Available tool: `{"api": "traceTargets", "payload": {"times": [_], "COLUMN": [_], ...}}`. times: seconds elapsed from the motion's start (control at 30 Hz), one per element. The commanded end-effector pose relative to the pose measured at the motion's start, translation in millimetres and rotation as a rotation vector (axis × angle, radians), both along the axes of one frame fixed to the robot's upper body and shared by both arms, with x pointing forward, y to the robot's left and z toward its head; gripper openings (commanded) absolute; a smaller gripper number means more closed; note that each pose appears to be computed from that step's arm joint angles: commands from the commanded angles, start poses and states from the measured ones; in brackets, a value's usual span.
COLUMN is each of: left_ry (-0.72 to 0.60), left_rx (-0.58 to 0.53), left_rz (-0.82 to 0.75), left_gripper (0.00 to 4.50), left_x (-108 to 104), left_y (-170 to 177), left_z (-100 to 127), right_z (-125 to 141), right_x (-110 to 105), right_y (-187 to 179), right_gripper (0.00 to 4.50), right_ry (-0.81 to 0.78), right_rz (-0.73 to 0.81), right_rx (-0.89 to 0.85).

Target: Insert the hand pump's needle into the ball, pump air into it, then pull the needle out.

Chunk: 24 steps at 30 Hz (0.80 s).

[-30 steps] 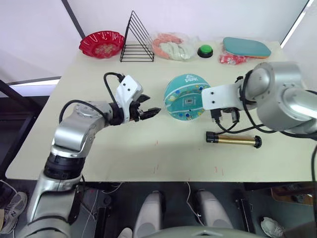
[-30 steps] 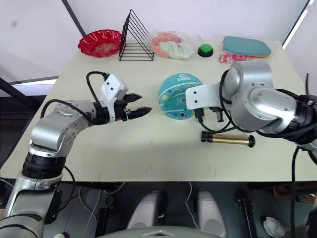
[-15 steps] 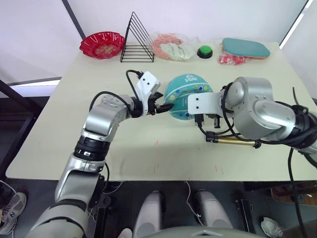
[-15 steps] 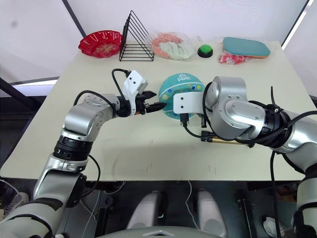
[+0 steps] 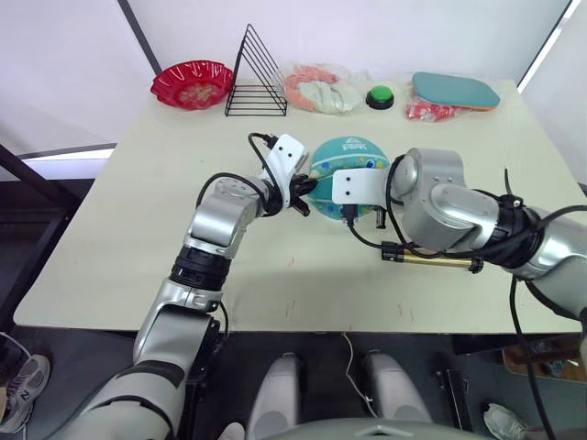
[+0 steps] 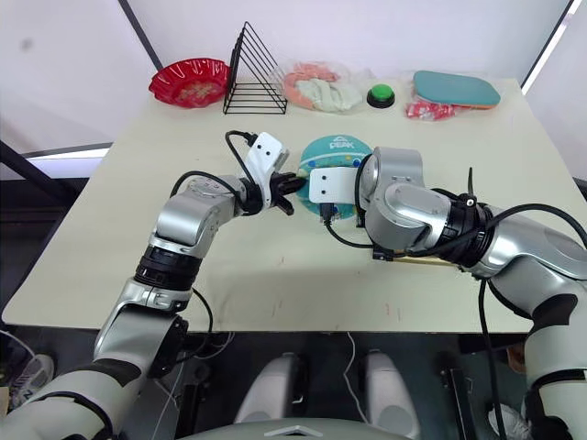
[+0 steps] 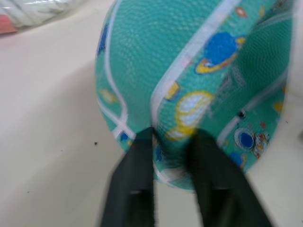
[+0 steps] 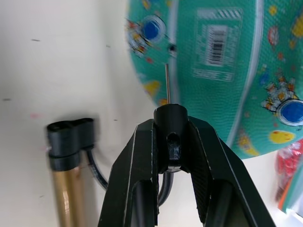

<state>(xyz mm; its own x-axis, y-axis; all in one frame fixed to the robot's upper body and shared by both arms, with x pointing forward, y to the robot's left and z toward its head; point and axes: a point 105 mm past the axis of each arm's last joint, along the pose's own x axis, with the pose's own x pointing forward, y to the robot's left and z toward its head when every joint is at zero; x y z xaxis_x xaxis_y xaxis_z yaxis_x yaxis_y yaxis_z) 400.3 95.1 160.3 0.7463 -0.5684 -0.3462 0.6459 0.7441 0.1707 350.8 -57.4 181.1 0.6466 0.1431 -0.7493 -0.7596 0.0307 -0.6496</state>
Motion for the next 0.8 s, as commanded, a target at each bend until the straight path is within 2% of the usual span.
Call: {"api": "traceTargets", "payload": {"times": [0.03,0.4,0.8], "left_ry": [-0.036,0.003,0.007], "left_rx": [-0.025,-0.073,-0.082], "left_rz": [0.03,0.15,0.167], "left_gripper": [0.0,0.0,0.0], "left_x": [-7.6,-17.8,-25.9], "left_y": [-5.4,-16.1,-18.0], "left_z": [14.0,18.7,15.2], "right_z": [-2.9,-10.6,-14.6], "right_x": [10.0,21.8,25.8], "right_y": [4.8,8.8,0.1], "right_gripper": [0.35,0.35,0.35], "right_ry": [-0.072,-0.106,-0.101], "right_rz": [0.075,0.098,0.076], "right_rx": [-0.059,-0.098,-0.112]}}
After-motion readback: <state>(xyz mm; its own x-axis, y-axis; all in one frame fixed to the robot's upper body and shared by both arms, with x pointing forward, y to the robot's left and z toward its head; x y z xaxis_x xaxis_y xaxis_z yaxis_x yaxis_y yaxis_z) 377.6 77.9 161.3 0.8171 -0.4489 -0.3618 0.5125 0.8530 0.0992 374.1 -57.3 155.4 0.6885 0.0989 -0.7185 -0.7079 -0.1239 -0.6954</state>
